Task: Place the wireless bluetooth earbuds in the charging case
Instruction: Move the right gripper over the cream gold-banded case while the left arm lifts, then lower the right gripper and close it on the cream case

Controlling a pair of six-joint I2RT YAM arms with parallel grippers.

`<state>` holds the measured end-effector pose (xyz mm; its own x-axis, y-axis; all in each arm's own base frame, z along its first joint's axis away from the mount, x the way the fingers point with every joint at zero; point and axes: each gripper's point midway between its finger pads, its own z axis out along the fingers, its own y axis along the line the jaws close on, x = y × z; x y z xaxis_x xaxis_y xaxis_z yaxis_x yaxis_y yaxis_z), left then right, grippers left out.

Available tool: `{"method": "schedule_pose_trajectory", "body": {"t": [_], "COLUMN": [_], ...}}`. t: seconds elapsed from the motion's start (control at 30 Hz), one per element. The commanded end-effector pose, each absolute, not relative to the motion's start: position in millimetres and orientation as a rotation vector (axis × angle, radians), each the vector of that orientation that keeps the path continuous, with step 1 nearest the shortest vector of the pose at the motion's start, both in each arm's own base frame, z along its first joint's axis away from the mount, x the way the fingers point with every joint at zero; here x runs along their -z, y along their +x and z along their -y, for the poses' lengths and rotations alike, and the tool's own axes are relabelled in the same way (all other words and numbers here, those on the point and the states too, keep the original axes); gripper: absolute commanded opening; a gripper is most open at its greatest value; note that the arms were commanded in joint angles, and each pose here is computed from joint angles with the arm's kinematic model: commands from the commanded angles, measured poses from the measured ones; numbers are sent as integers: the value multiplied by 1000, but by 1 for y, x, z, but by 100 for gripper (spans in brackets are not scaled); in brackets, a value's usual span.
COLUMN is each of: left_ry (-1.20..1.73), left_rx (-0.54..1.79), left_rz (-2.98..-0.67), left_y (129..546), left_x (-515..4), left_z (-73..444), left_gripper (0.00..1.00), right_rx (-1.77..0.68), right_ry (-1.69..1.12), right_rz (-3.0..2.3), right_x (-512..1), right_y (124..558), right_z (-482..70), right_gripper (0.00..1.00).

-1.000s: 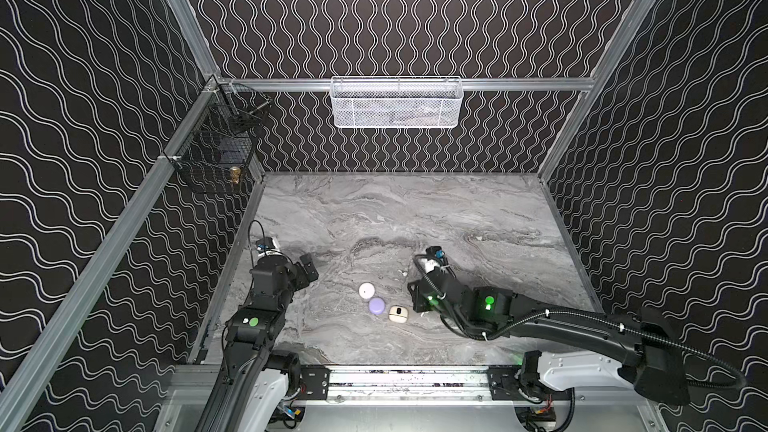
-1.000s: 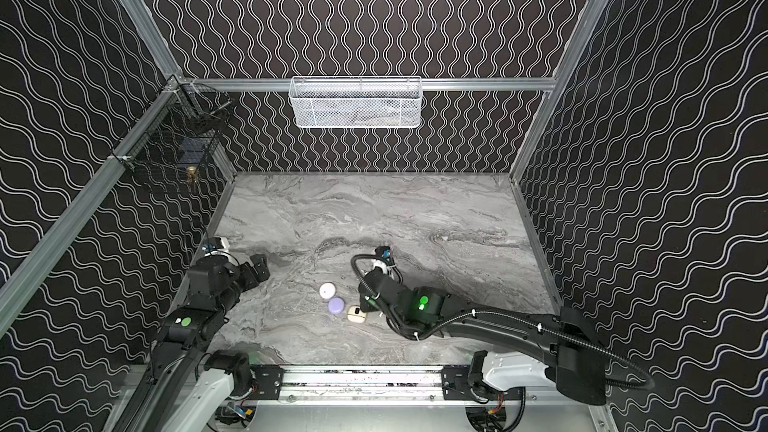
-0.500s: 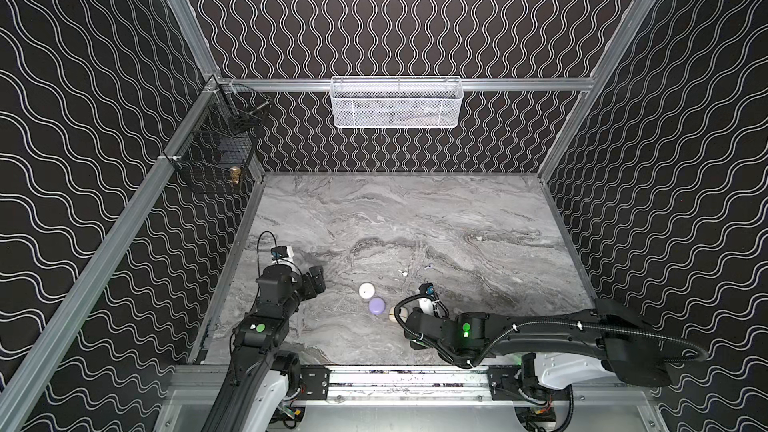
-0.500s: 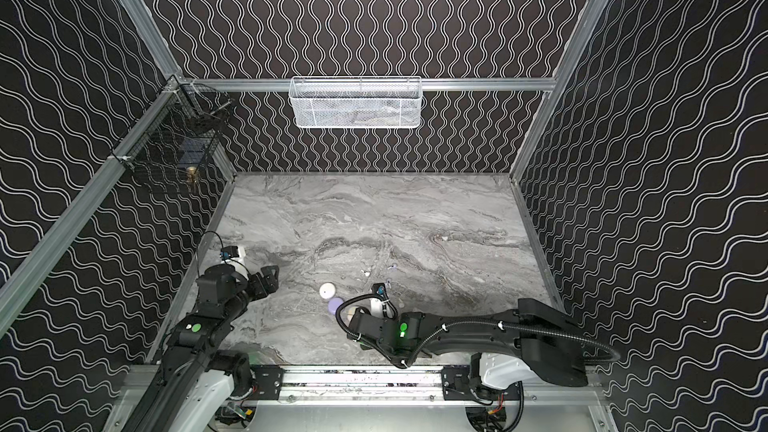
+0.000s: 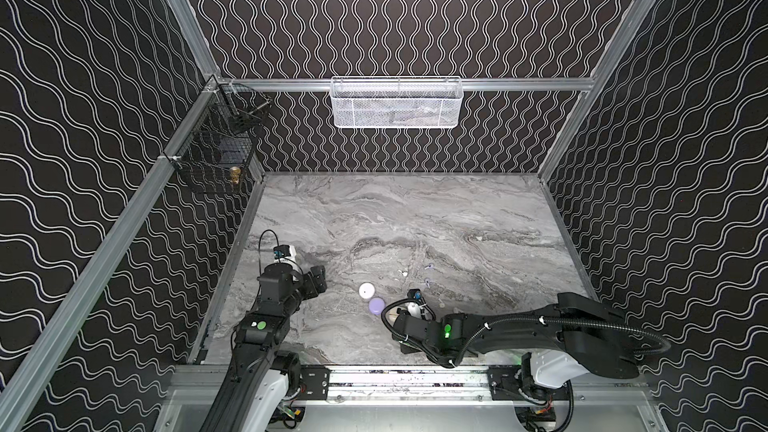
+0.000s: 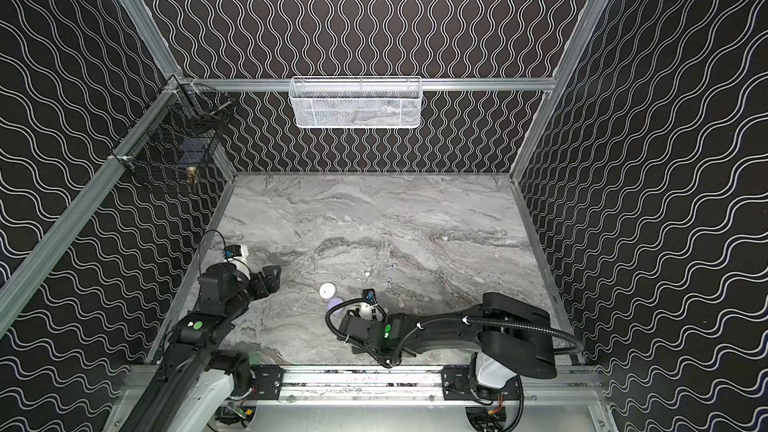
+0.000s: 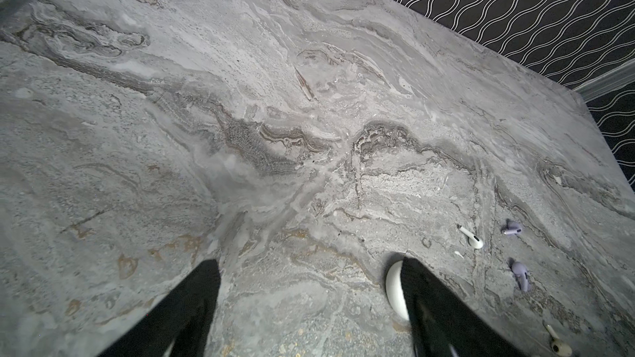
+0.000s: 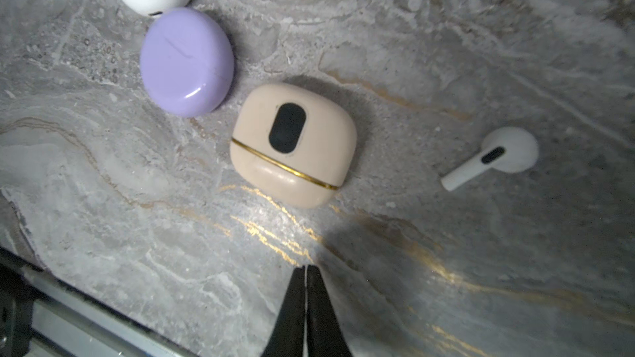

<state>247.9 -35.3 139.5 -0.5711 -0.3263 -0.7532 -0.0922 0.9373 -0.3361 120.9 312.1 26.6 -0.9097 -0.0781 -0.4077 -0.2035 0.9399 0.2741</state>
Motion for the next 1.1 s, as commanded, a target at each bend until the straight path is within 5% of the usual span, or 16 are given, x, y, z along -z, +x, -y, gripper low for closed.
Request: {"method": "schedule_pose_trajectory", "body": {"t": [0.0,1.07], "left_ry": [-283,-285], "left_rx": [331,331], "left_rz": [-2152,-2147], "left_y": [251,250], "left_x": [-143,-144], "left_z": [37,36], "left_gripper": [86,87], "right_rx": [-468,-329], "right_ry": [-179,-30], "right_rz": [-2680,-2722], "right_x": [-27,9], "right_y": [129,216], "right_z": [-318,-317], "right_gripper": [8,21]}}
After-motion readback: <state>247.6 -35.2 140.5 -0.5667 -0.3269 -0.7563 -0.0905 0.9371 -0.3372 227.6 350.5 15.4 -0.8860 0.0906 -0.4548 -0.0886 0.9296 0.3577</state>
